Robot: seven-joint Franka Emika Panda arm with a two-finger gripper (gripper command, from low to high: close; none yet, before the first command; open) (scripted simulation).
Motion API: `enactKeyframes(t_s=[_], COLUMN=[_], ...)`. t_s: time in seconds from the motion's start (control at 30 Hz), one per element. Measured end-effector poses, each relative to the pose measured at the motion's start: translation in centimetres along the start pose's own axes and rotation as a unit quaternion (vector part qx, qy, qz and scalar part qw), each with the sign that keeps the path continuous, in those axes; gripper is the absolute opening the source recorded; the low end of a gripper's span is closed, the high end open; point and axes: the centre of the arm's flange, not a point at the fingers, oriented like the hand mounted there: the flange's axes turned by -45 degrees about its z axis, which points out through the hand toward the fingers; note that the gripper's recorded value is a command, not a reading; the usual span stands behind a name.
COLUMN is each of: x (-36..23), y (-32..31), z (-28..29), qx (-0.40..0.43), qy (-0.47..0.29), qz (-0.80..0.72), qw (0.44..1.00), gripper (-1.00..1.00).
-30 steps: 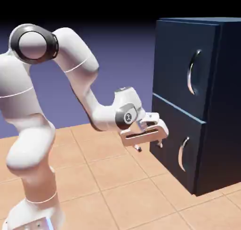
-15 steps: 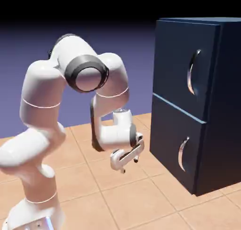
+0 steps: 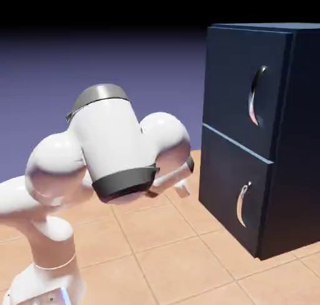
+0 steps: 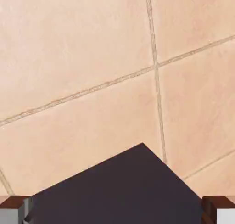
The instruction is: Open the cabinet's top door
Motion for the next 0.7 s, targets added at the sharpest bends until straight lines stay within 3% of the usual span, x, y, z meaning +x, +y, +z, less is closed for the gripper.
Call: enactKeyframes(t_s=[0.2, 0.4, 0.6, 0.63, 0.7], x=[-8.5, -15.7, -19.7, -19.8, -19.8], y=[-1.3, -5.6, -5.5, -5.5, -5.5], z=[-8.2, -20.5, -18.1, -18.0, -18.0], qx=[-0.022, 0.056, 0.062, 0.063, 0.063], qy=[-0.195, -0.41, -0.419, -0.419, -0.419], qz=[-0.12, -0.216, -0.219, -0.219, -0.219], qw=[0.973, 0.885, 0.879, 0.879, 0.879], gripper=[0.0, 0.0, 0.0, -1.0, -1.0])
